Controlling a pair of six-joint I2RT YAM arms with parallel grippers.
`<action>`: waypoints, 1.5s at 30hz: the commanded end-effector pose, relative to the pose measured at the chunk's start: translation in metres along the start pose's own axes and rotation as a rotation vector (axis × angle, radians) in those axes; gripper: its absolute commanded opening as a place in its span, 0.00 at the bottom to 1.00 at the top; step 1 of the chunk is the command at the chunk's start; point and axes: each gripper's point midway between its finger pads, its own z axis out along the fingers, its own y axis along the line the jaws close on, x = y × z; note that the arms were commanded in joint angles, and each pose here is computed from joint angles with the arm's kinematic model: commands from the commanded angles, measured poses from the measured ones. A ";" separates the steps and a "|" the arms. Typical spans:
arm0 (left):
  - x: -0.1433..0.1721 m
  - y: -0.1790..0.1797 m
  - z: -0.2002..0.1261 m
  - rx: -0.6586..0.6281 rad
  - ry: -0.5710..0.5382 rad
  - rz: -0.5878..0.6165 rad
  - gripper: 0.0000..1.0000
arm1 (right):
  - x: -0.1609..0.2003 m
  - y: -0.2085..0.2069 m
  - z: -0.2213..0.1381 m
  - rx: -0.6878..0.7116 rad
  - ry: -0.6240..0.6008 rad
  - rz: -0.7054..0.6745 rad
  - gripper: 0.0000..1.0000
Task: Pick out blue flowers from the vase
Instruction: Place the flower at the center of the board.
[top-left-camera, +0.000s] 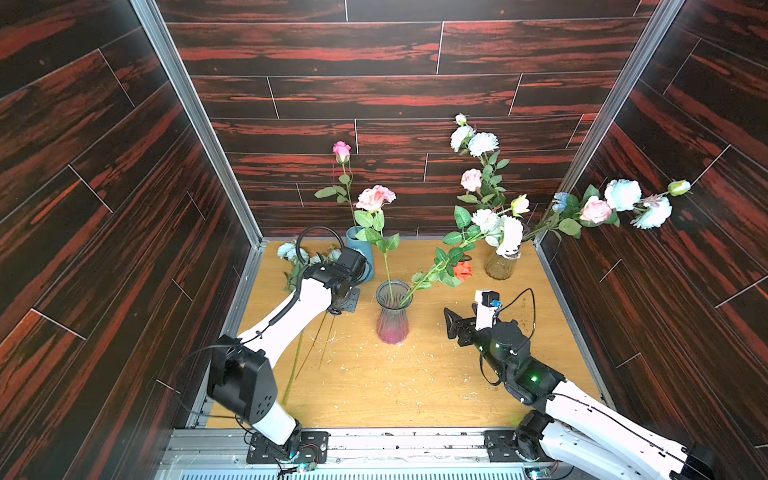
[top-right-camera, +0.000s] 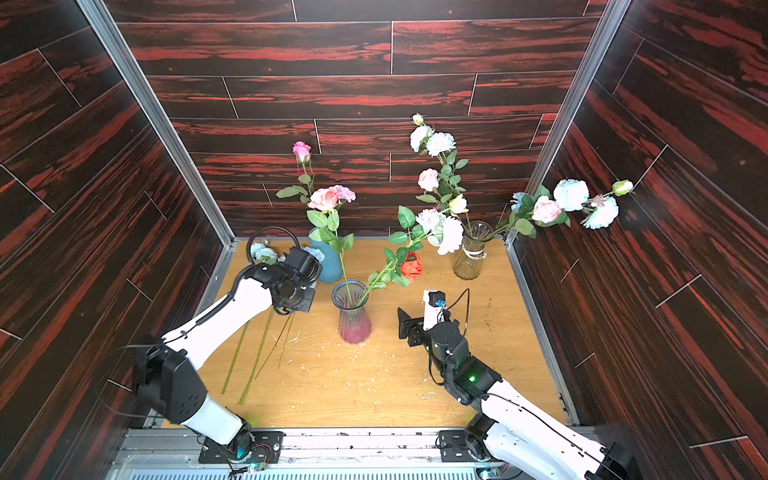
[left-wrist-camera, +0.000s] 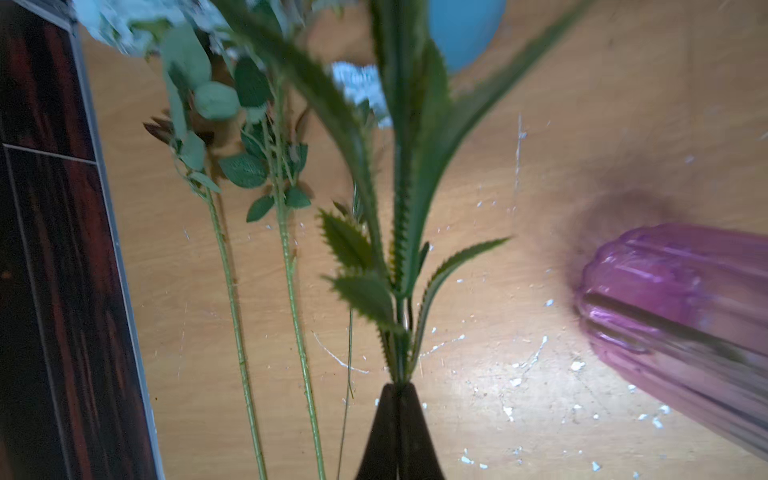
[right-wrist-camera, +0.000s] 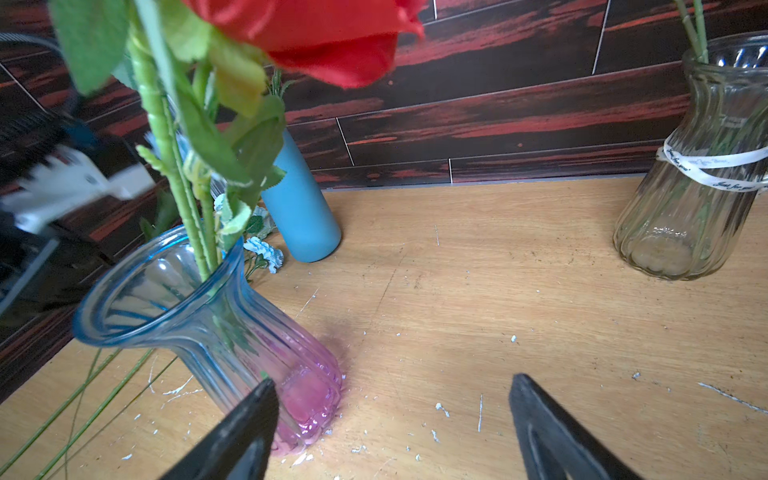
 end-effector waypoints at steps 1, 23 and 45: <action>0.020 0.003 0.011 -0.027 0.130 0.046 0.00 | -0.002 0.000 0.001 0.000 -0.006 0.005 0.89; 0.045 -0.015 0.081 -0.015 0.335 0.100 0.00 | -0.001 0.001 0.001 -0.008 0.000 0.004 0.89; 0.043 0.002 0.100 -0.054 0.382 0.104 0.18 | 0.000 0.002 0.002 -0.011 0.006 0.003 0.89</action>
